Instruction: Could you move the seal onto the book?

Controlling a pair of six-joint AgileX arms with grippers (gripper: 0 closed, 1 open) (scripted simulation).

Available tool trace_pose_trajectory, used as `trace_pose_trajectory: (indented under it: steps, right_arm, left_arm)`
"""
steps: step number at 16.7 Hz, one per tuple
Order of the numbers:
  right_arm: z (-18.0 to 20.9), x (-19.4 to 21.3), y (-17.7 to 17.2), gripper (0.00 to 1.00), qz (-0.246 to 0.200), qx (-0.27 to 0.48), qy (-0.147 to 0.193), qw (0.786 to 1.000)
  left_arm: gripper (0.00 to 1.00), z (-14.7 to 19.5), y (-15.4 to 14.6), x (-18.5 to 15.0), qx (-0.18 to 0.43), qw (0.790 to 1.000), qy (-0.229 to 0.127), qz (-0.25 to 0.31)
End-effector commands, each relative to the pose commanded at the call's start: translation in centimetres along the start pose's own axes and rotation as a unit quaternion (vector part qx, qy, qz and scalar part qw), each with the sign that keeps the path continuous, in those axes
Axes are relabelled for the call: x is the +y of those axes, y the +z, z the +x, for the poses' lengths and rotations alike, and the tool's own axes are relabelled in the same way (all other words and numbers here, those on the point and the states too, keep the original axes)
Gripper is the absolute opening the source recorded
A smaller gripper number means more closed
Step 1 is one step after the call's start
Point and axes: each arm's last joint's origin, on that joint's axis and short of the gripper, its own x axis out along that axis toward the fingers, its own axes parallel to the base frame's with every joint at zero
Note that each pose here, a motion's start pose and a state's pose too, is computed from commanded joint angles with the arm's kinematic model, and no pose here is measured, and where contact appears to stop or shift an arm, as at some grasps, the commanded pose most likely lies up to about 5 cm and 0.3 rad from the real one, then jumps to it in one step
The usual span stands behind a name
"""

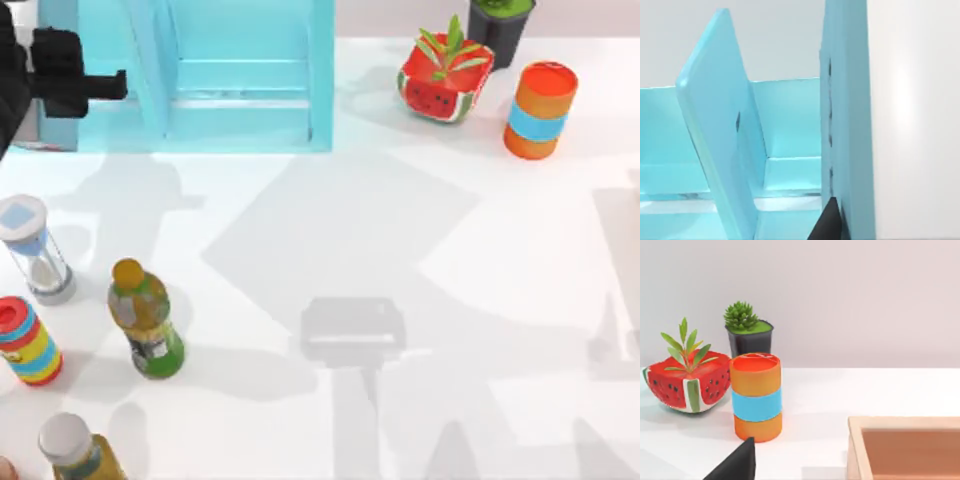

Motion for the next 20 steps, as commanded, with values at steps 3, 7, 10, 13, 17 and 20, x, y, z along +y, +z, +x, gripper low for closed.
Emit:
trace_pose_trajectory:
  steps: [3, 7, 10, 13, 17, 20]
  right_arm:
    - [0.0, 0.0, 0.0, 1.0, 0.0, 0.0, 0.0, 1.0]
    - [0.0, 0.0, 0.0, 1.0, 0.0, 0.0, 0.0, 1.0]
    - [0.0, 0.0, 0.0, 1.0, 0.0, 0.0, 0.0, 1.0]
    - [0.0, 0.0, 0.0, 1.0, 0.0, 0.0, 0.0, 1.0]
    - [0.0, 0.0, 0.0, 1.0, 0.0, 0.0, 0.0, 1.0]
    - [0.0, 0.0, 0.0, 1.0, 0.0, 0.0, 0.0, 1.0]
  left_arm:
    - [0.0, 0.5, -0.2, -3.2, 0.017, 0.994, 0.0, -0.106]
    - [0.0, 0.5, -1.2, -8.5, 0.038, 0.964, 0.011, -0.262]
    - [0.0, -0.1, -2.6, -12.9, 0.047, 0.926, 0.026, -0.374]
    - [0.0, -1.3, -4.6, -17.3, 0.045, 0.878, 0.041, -0.475]
    - [0.0, -3.8, -7.7, -22.4, 0.027, 0.808, 0.051, -0.586]
    - [0.0, -5.9, -10.2, -25.4, 0.009, 0.759, 0.046, -0.65]
